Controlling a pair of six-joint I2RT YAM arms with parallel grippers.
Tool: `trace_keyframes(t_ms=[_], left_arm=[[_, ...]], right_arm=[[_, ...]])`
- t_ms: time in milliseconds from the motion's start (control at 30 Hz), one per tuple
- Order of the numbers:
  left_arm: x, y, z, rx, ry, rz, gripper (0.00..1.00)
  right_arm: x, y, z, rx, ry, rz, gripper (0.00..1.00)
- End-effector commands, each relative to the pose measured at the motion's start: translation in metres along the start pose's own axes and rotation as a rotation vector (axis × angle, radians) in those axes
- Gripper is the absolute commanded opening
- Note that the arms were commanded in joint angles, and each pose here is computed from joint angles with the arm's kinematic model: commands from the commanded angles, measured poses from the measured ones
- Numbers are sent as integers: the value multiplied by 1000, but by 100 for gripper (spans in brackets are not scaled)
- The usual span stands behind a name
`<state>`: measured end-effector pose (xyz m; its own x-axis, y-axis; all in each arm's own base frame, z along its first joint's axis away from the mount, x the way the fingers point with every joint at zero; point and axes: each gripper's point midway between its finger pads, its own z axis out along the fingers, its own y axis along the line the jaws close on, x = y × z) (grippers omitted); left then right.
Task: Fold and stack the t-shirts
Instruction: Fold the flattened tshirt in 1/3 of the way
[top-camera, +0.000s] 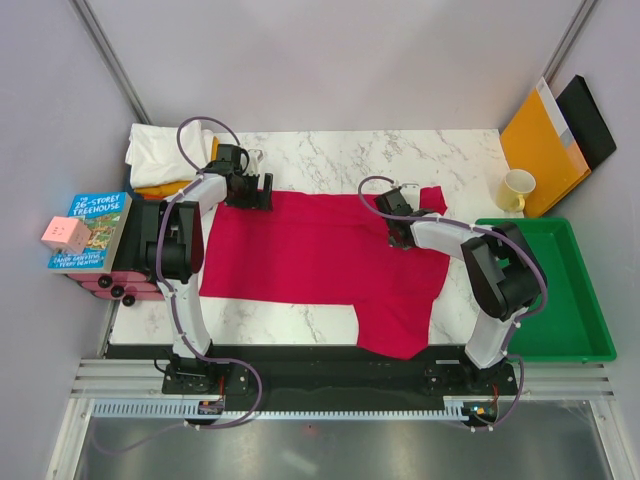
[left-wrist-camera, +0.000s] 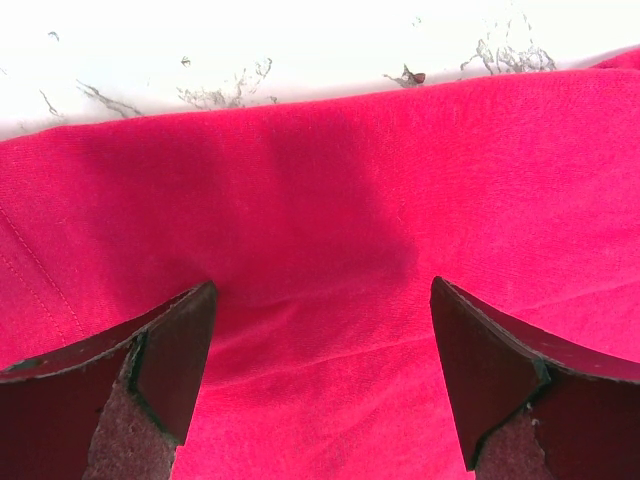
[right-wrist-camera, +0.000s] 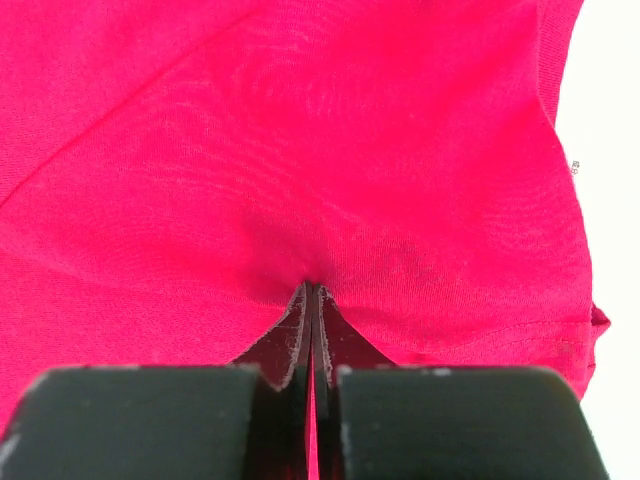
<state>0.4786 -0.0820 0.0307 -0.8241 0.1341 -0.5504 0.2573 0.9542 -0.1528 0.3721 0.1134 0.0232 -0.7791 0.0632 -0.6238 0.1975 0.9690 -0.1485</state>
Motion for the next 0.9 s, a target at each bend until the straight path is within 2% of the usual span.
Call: trace_keyframes(t_ms=[0, 267, 300, 400, 467, 633, 867], left_arm=[[0, 4, -5, -7, 7, -9, 94], [0, 3, -4, -2, 8, -14, 94], [-1, 3, -4, -2, 7, -14, 94], [0, 2, -4, 2, 8, -17, 94], [1, 2, -4, 4, 11, -18, 94], [2, 1, -3, 9, 14, -23, 94], [5, 1, -2, 7, 21, -18, 94]], right_arm=[[-11, -1, -5, 11, -31, 15, 0], [-42, 1, -20, -3, -90, 34, 2], [-43, 2, -21, -12, -91, 35, 16], [-40, 6, -24, -41, -89, 31, 35], [-36, 5, -24, -38, -82, 25, 42], [-16, 3, -13, -22, -38, -5, 44], [2, 5, -5, -29, 5, -2, 40]])
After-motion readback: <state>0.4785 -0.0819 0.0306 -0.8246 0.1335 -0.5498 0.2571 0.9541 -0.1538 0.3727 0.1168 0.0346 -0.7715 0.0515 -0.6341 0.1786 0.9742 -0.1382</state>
